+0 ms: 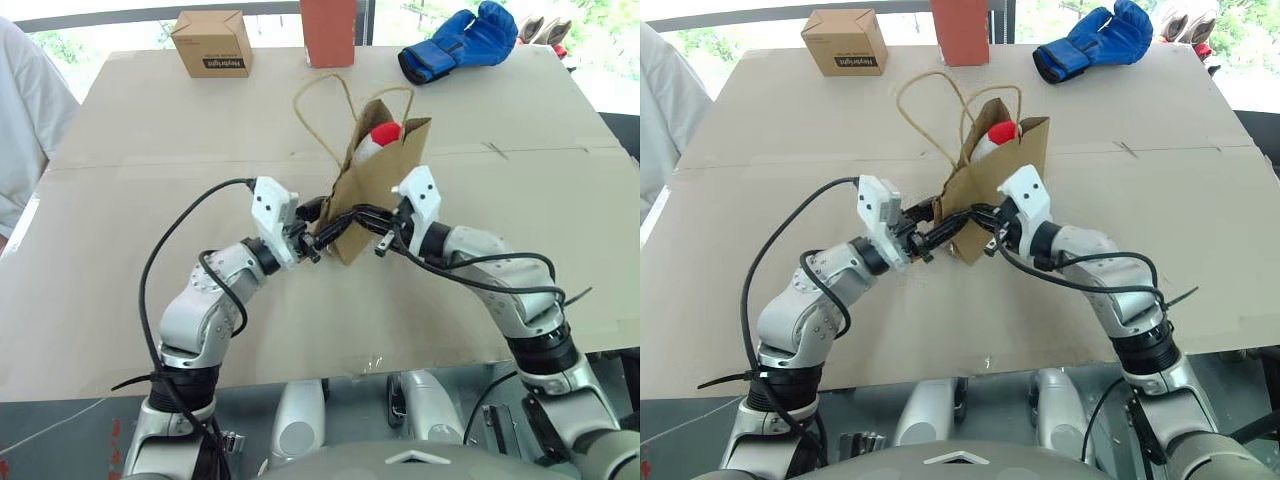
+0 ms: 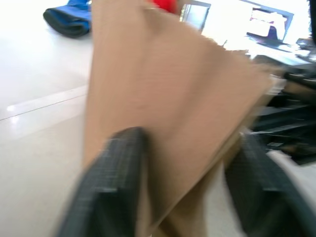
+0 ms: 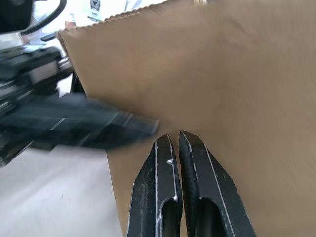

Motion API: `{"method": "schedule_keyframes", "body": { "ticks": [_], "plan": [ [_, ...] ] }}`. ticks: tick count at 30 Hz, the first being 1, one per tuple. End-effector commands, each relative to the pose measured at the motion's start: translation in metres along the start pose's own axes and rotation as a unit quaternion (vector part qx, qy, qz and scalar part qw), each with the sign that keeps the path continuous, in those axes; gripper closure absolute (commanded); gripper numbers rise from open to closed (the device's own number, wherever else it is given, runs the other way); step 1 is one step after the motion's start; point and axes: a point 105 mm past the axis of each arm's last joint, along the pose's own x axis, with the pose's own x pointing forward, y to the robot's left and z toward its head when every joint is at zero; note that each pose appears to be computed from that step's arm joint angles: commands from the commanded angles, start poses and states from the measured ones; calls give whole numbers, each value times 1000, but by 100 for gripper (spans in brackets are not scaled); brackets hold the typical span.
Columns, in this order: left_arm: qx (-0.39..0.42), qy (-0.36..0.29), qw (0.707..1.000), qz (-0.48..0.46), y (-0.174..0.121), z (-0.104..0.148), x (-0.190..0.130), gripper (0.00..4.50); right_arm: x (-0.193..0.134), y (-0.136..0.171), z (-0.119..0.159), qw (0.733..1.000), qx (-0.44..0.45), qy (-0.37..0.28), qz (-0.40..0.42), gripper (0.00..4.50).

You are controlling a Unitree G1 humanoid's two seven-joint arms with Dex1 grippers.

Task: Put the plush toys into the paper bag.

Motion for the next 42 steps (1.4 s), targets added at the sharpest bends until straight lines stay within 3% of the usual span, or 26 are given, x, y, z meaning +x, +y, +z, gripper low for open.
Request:
{"method": "schedule_keyframes", "body": {
  "ticks": [1,2,4,5,6,9,14,19,25,28,32,39,42],
  "plan": [
    [28,-28,999,-11,4,13,-1,405,-20,-6,23,997,-65,-30,-36,450],
    [40,-33,998,-25,10,15,-2,438,-33,-11,27,993,-99,-38,-59,450],
    [57,-44,996,-61,19,20,-4,438,-58,-13,32,988,-126,-46,-74,450],
    [63,-50,993,-89,22,23,-4,450,-71,-12,32,988,-130,-40,-74,410],
    [74,-52,989,-115,25,25,-5,450,-82,-11,31,989,-127,-33,-72,399],
    [119,-42,974,-190,42,29,-8,450,-119,-13,22,986,-152,20,-67,276],
    [205,11,931,-302,63,27,-4,450,-175,-20,30,982,-167,74,-44,17],
    [232,54,921,-309,72,18,2,450,-185,-23,41,980,-180,67,-60,7],
    [204,37,942,-264,83,23,1,210,-181,-22,38,980,-175,58,-71,0],
    [151,25,968,-199,95,33,-26,65,-180,-27,39,981,-171,44,-78,0],
    [68,53,985,-150,83,27,-79,65,-192,-38,36,979,-170,44,-102,0],
    [0,125,992,-20,49,0,-168,65,-233,-47,5,975,-144,86,-145,0],
    [-13,150,989,9,39,-15,-179,65,-231,-53,-2,977,-133,87,-140,0]
  ]
}}
